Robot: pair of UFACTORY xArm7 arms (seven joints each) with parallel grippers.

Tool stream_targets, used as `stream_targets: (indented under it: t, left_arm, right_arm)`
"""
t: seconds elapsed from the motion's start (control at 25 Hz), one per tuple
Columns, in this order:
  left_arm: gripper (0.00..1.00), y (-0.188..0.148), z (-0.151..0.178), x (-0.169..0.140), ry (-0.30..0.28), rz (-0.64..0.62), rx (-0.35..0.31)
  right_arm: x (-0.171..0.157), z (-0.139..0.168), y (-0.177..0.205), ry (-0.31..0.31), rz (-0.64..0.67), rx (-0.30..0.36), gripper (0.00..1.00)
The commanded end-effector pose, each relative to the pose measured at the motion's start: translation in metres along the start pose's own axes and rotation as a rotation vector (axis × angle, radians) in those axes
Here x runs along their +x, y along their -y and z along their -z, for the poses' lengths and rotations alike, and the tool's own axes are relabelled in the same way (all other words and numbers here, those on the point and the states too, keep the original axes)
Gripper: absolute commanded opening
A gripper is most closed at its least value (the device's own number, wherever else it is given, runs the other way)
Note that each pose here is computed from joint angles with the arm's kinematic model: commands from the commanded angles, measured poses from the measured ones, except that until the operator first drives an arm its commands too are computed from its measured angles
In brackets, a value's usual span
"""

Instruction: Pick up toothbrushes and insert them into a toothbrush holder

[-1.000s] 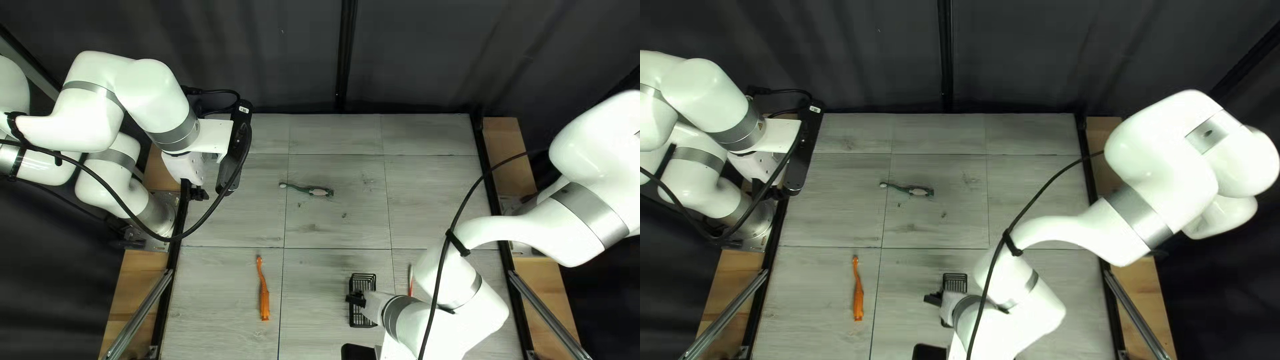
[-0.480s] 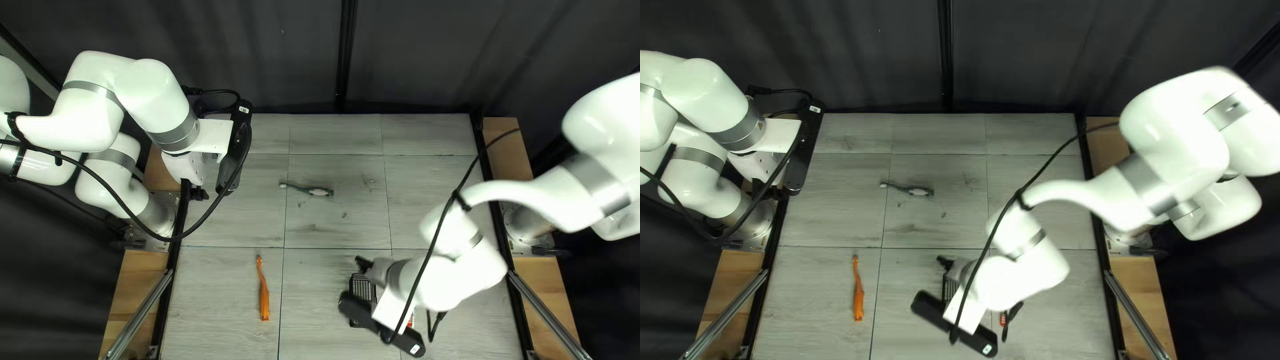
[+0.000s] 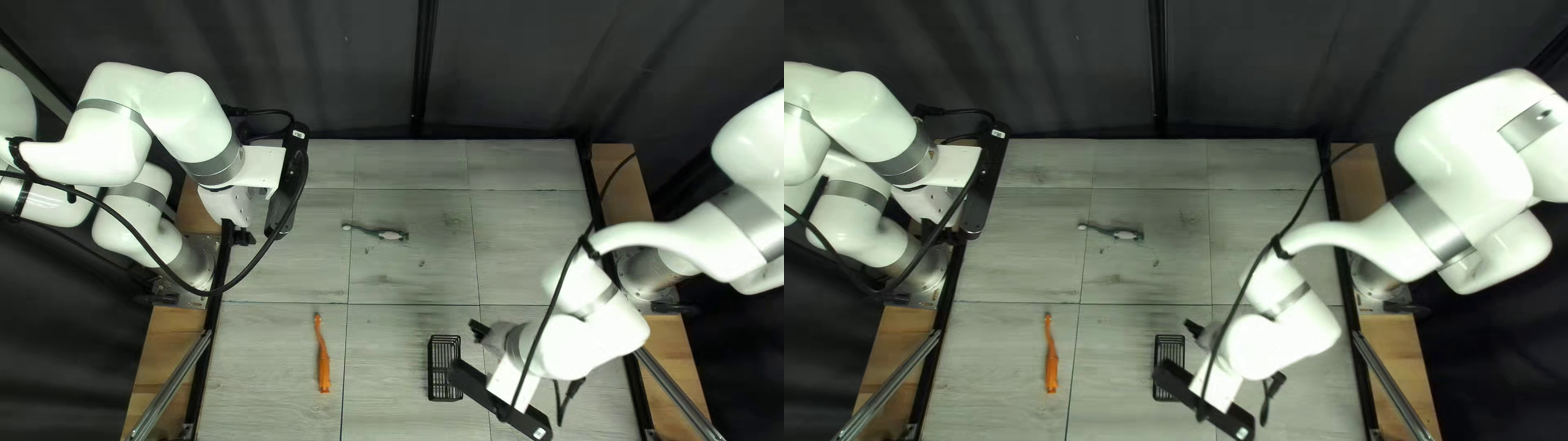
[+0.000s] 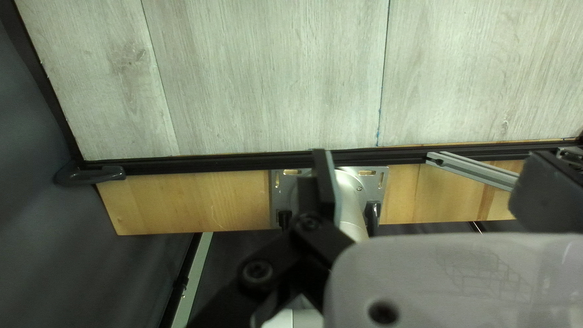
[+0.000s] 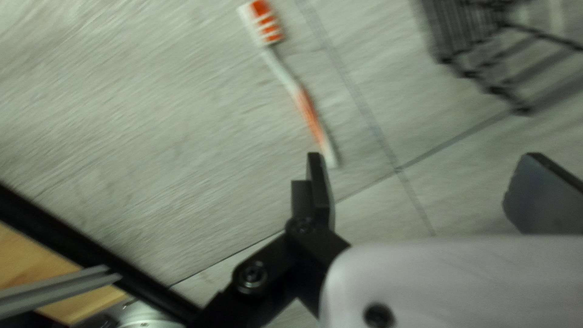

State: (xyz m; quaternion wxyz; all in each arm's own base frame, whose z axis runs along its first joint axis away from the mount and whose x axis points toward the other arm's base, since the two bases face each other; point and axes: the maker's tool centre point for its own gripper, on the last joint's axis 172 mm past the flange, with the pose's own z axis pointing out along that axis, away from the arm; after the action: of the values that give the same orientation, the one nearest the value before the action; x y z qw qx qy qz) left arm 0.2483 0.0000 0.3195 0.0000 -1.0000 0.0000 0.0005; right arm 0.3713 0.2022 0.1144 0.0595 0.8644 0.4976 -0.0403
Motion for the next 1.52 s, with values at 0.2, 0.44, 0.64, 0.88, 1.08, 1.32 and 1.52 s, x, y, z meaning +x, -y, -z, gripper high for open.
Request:
stream_targets:
  t: [0.2,0.44,0.64,0.88,1.08,1.32,1.52]
  left_arm:
    - [1.00,0.000,0.000,0.000,0.000,0.000,0.000]
    - [1.00,0.000,0.000,0.000,0.000,0.000,0.000]
    - [1.00,0.000,0.000,0.000,0.000,0.000,0.000]
    - [1.00,0.000,0.000,0.000,0.000,0.000,0.000]
    - [1.00,0.000,0.000,0.000,0.000,0.000,0.000]
    - [1.00,0.000,0.000,0.000,0.000,0.000,0.000]
    - [1.00,0.000,0.000,0.000,0.000,0.000,0.000]
  right_arm:
    - [-0.012,-0.040,0.024,0.048,0.134,0.047,1.00]
    - [-0.007,-0.071,0.024,0.050,0.186,0.054,1.00]
    - [-0.013,-0.085,0.020,0.056,0.200,0.052,1.00]
    - [-0.024,-0.097,0.011,0.063,0.199,0.061,1.00]
    - [-0.037,-0.109,0.009,0.092,0.205,0.081,1.00]
    - [-0.047,-0.111,0.006,0.136,0.204,0.096,1.00]
    - [-0.050,-0.111,0.005,0.164,0.201,0.100,0.94]
